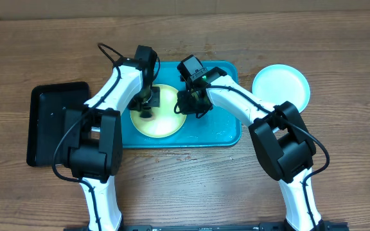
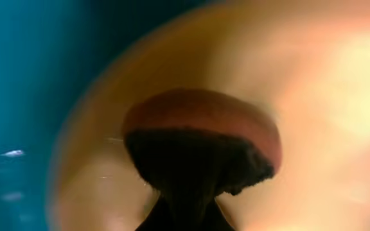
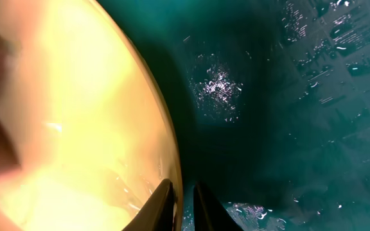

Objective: Clean dirty plates on tray and stack at the side

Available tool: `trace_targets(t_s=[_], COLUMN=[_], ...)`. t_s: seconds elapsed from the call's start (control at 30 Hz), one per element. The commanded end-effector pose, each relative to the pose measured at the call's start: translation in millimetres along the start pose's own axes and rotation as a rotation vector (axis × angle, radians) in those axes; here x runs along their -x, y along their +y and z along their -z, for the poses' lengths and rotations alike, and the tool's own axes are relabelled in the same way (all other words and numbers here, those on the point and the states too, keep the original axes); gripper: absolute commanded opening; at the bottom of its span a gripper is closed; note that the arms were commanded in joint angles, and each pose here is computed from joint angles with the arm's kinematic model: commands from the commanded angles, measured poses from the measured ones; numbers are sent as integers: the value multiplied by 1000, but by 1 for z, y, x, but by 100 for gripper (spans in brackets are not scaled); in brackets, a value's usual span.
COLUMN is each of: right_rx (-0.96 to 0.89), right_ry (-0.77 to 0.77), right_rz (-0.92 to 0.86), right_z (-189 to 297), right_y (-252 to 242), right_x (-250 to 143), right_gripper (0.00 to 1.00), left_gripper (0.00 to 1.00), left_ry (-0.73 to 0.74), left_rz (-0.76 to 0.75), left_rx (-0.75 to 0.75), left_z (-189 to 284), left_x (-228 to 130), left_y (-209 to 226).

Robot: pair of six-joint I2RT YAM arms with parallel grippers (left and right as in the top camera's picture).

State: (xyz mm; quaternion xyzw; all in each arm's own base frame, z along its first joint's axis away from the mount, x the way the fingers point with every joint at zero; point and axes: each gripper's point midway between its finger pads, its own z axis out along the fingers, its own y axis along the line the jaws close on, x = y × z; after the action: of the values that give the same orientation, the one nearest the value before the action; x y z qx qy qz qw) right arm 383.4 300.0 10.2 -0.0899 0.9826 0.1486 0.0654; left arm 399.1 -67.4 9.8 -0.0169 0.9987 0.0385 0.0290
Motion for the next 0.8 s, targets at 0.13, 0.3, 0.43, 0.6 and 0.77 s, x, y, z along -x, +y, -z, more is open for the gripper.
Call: trace_targets(t_s=[0.13, 0.3, 0.43, 0.6, 0.77], right_rx=[-22, -20, -20, -21, -22], right_ry=[-18, -22, -22, -20, -18], right_rz=[-7, -6, -6, -6, -7], right_z=[0, 0, 0, 0, 0], right_y=[-6, -5, -5, -5, -6], right_x=[7, 8, 8, 7, 7], right_gripper=[14, 14, 14, 14, 14], left_gripper=[4, 4, 4, 4, 4], left_ry=[-119, -38, 27, 69, 92], left_rz=[26, -9, -40, -136, -152], left_rx=[223, -220, -482, -485, -263], left_z=[6, 5, 21, 22, 8], left_x=[23, 11, -3, -21, -27], left_y=[42, -35, -83, -91, -53])
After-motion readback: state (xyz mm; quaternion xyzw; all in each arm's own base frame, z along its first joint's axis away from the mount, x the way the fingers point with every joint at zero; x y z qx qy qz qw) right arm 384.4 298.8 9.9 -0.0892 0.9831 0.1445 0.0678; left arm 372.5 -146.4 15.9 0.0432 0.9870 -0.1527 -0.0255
